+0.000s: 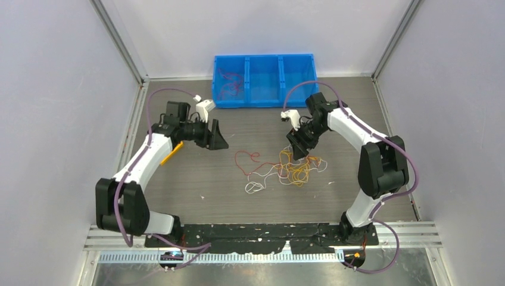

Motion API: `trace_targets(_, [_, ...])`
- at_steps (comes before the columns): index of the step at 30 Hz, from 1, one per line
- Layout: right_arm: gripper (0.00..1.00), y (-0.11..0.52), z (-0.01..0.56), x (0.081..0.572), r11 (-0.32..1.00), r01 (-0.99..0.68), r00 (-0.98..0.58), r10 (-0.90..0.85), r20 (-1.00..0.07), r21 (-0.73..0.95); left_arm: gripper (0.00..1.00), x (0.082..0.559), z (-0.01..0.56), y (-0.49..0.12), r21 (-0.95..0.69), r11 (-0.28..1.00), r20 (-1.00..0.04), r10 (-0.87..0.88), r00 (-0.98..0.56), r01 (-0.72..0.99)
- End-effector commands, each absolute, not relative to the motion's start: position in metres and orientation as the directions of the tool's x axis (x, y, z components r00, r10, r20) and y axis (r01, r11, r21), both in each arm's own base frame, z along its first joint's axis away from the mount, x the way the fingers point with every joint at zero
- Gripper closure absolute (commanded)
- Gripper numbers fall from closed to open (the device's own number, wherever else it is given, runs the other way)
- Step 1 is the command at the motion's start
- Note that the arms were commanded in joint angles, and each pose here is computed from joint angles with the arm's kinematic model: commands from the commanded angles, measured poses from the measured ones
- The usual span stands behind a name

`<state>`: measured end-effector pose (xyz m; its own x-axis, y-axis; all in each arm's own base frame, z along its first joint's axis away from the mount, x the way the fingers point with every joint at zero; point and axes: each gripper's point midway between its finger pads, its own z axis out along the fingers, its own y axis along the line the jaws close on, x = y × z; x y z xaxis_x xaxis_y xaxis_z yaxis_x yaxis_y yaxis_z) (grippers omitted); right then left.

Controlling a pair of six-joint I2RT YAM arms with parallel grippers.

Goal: Untangle the cables

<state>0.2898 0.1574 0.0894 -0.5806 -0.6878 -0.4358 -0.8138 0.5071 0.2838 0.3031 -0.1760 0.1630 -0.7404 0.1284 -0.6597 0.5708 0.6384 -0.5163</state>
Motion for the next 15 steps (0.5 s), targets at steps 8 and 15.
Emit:
trace_targets(8, [0.38, 0.237, 0.116, 0.227, 0.101, -0.991, -0.133, -0.795, -0.591, 0.088, 0.37, 0.292, 0.183, -0.157, -0.582, 0.667, -0.663, -0.058, -0.747, 0.465])
trace_targets(15, [0.23, 0.305, 0.079, 0.192, -0.092, -0.993, 0.031, -0.816, -0.577, 0.077, 0.31, 0.293, 0.189, -0.137, -0.547, 0.729, -0.675, -0.094, -0.732, 0.411])
